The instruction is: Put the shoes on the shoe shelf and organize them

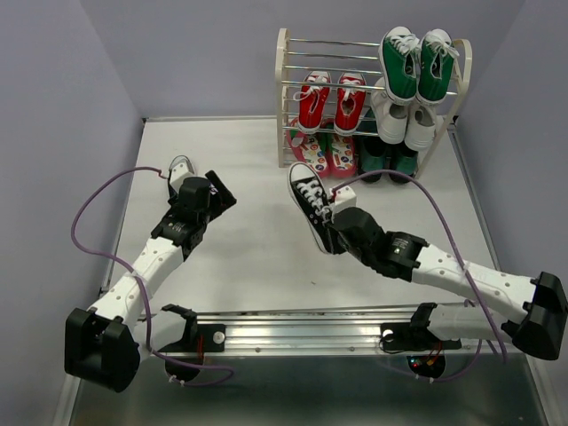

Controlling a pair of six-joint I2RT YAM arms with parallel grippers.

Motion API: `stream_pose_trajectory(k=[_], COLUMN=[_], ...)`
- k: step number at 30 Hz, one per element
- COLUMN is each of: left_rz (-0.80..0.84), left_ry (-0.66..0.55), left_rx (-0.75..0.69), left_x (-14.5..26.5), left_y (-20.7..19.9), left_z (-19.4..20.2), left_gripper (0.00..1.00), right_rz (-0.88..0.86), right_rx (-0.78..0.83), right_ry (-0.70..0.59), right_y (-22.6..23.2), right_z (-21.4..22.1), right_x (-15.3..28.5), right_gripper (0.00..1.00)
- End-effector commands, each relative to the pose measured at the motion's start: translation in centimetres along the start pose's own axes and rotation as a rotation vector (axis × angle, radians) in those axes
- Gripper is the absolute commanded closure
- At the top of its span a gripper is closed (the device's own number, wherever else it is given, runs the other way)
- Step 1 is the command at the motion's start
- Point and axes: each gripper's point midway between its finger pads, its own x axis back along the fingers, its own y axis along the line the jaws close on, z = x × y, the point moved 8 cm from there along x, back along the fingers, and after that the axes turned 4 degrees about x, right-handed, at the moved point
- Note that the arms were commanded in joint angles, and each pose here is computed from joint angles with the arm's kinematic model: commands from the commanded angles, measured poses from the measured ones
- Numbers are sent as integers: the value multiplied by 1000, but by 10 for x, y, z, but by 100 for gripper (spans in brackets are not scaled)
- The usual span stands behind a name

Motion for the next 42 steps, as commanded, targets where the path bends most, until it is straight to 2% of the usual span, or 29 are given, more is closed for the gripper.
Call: stream_pose_trajectory(k=[1, 6, 8, 9, 11, 12, 13, 15, 16, 22, 29, 33, 37, 38, 42], left_rz=[21, 20, 26, 28, 29, 31, 29, 30, 30, 14, 14, -1, -6, -5, -19], left_ry=[-72, -100, -108, -110, -115, -117, -115, -122, -120, -100, -104, -106, -112, -115, -122], left_rx=[24, 37, 39, 39, 43, 44, 43, 45, 44, 25, 29, 27, 31, 30, 21], left_x=[8, 13, 15, 15, 16, 16, 16, 15, 15, 11, 11, 12, 13, 14, 14], left_y=[-5, -6, -8, -8, -10, -11, -11, -12, -13, -18, -18, -16, -15, -16, -13], left_z=[-14, -21, -24, -24, -27, -28, -28, -29, -29, -33, -35, -35, -36, -37, -37], left_gripper=[1, 1, 1, 1, 1, 1, 1, 1, 1, 1, 1, 1, 1, 1, 1], right_rz=[-62, -35, 14, 50, 169, 214, 278, 364, 395, 528, 610, 650, 586, 525, 508], right_rx=[32, 38, 28, 60, -6, -8, 22, -25, -17, -100, -91, -115, -94, -65, -92], right_ry=[-412, -611, -701, -698, -762, -768, -737, -765, -739, -739, -712, -691, -669, -670, -636], right_y=[4, 4, -2, 1, -9, -11, -9, -24, -23, -65, -91, -123, -133, -128, -136], right_z=[-104, -171, -209, -220, -257, -268, -275, -301, -306, -355, -372, -370, -367, -367, -362], right_x=[36, 67, 90, 85, 107, 108, 90, 93, 74, 52, 36, 24, 12, 8, -3], right_gripper=[99, 99, 99, 99, 99, 99, 99, 99, 99, 99, 99, 99, 96, 96, 95])
